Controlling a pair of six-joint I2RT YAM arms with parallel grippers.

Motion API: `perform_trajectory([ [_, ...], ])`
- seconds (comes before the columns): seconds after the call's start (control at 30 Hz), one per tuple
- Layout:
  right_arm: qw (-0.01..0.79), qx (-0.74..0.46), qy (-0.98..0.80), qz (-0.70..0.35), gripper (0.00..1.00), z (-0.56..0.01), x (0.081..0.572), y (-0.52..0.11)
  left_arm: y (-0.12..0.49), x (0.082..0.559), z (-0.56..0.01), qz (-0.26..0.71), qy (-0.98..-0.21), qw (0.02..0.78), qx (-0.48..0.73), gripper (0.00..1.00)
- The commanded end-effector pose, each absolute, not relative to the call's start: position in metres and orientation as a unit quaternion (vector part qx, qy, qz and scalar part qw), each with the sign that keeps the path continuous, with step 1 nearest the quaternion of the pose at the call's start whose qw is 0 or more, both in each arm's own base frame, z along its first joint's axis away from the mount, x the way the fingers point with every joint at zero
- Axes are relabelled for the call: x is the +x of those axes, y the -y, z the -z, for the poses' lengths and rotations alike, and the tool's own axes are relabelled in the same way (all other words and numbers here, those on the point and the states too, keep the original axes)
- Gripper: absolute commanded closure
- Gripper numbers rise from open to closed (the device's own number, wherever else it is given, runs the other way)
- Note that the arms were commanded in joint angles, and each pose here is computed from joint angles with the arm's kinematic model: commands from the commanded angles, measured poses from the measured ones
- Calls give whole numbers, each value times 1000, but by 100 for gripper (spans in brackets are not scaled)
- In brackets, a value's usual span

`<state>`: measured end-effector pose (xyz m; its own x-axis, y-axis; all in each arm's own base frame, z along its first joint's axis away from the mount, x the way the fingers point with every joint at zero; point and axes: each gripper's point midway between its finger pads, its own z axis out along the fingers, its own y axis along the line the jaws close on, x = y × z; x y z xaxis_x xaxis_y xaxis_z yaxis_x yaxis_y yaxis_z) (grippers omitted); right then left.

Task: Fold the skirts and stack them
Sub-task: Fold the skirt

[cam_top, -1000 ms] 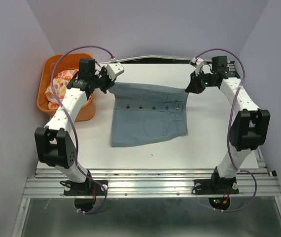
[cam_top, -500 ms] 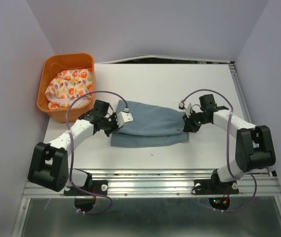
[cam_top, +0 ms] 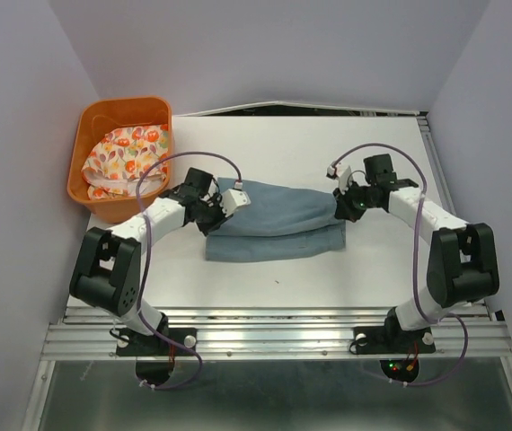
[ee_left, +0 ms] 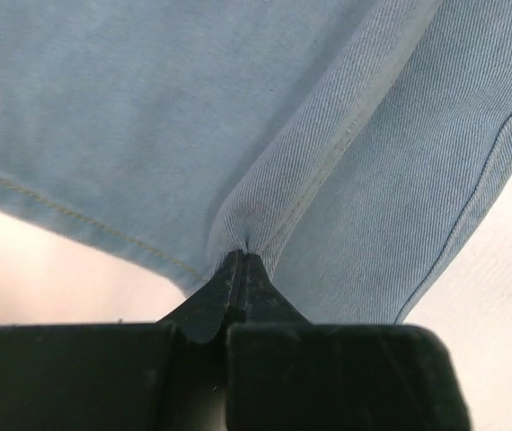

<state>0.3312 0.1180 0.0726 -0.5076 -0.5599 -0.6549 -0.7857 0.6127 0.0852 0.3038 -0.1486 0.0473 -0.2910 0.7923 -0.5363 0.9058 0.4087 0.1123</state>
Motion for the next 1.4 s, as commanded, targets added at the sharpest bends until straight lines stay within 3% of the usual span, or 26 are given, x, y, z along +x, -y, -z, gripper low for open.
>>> perform_trajectory([
  [0.0, 371, -398, -824, -159, 99, -136, 371, -122, 149, 322, -99, 85, -791, 304, 524, 100],
  [0.23, 408, -424, -793, -157, 99, -188, 353, -124, 143, 302, -148, 83, -773, 318, 542, 100],
  [0.6, 314, -482, -809, -123, 99, -73, 298, -99, 138, 222, -61, 129, -763, 221, 594, 97],
  [0.63, 302, -487, -810, -127, 96, -63, 291, -97, 139, 216, -49, 132, -765, 212, 593, 83],
  [0.7, 283, -496, -809, -139, 85, -54, 277, -97, 138, 217, -40, 125, -770, 210, 589, 72],
  [0.73, 271, -497, -810, -150, 73, -53, 267, -97, 135, 214, -34, 124, -773, 200, 589, 72],
  [0.8, 269, -495, -809, -167, 58, -61, 257, -101, 130, 209, -31, 120, -775, 186, 592, 67],
  [0.87, 295, -491, -799, -184, 43, -92, 253, -109, 136, 210, -49, 131, -767, 204, 593, 51],
  [0.93, 328, -470, -800, -178, 32, -117, 259, -112, 142, 209, -70, 143, -762, 223, 591, 27],
  [0.97, 361, -468, -790, -164, 24, -140, 268, -112, 148, 217, -95, 140, -751, 261, 591, 24],
  [1.07, 387, -451, -788, -161, 23, -169, 279, -116, 153, 225, -127, 135, -745, 300, 580, 23],
  [1.17, 413, -427, -785, -178, 29, -198, 298, -125, 159, 232, -138, 142, -748, 307, 571, 28],
  [1.37, 375, -389, -810, -227, 42, -172, 347, -146, 178, 261, -124, 165, -791, 314, 498, 44],
])
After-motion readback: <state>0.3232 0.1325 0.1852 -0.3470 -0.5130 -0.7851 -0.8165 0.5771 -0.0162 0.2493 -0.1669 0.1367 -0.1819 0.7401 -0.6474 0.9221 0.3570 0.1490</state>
